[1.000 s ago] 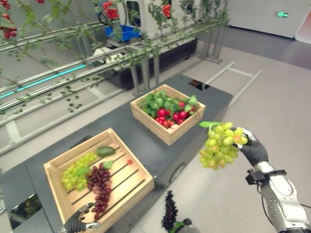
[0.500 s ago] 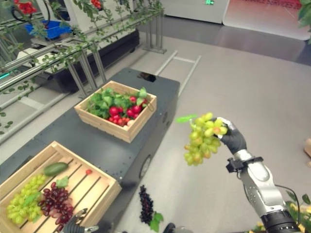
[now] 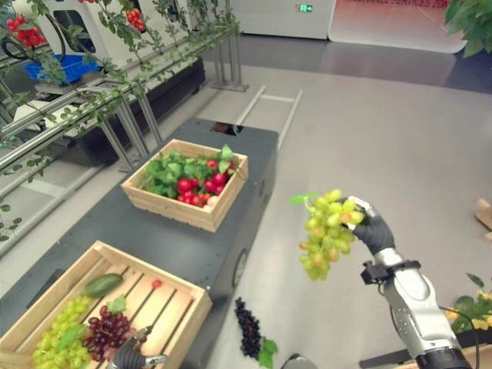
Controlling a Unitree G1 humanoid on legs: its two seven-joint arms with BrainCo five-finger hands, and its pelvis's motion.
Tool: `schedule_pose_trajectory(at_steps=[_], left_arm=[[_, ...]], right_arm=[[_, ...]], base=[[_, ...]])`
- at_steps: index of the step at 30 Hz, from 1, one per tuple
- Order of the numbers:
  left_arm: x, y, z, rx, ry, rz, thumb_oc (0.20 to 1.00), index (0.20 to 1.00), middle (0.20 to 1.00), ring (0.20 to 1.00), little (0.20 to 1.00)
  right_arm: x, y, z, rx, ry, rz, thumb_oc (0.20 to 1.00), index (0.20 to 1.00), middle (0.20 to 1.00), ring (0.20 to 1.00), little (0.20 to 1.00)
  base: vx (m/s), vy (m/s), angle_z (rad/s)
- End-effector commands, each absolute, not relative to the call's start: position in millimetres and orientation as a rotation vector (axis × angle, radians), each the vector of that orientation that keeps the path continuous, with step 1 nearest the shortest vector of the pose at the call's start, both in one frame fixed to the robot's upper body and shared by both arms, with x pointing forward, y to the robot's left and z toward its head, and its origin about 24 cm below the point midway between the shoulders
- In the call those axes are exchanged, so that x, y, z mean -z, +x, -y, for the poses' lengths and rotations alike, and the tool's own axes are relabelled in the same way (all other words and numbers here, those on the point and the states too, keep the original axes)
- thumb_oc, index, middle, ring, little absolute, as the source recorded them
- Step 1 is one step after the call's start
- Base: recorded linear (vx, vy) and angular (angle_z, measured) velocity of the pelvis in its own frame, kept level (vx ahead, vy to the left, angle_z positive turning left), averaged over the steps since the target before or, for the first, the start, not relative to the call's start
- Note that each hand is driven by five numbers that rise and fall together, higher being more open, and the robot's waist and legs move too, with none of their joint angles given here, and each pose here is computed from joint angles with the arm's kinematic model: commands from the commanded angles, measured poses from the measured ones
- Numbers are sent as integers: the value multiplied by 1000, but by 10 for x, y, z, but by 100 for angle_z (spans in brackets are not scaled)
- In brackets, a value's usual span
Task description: Pick up the fruits from the basket on one side to the basket on the other side
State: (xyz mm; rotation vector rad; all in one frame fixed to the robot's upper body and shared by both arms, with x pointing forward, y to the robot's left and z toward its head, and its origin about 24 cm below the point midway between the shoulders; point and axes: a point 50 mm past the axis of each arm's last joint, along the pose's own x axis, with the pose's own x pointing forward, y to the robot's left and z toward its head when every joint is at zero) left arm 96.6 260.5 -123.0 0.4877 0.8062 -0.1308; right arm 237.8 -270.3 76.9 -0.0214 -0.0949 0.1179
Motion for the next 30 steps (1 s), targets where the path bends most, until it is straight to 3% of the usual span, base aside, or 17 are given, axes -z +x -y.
schedule_pose_trajectory(at_steps=[1, 9, 16, 30], left_arm=[[1173, 1104, -2605, 127, 494, -748, 1000, 1000, 1000, 1000, 1000], [1213, 1004, -2622, 72, 457, -787, 1000, 1000, 1000, 1000, 1000], [1245, 953, -2684, -6, 437, -818, 1000, 1000, 1000, 1000, 1000], [1262, 1017, -2612, -35, 438, -796, 1000, 1000, 1000, 1000, 1000]], right_arm=[[-1298, 2542, 2685, -89, -19, 367, 200, 200, 200, 200, 200], [-1335, 2736, 2484, -130, -1, 379, 200, 200, 200, 200, 200], [-1390, 2906, 2253, -213, -15, 382, 200, 200, 200, 200, 200], [-1362, 2763, 2245, -186, 14, 423, 200, 200, 200, 200, 200]], base=[[-185, 11, -18], [-127, 98, -54], [-76, -187, -105], [-8, -156, -19]])
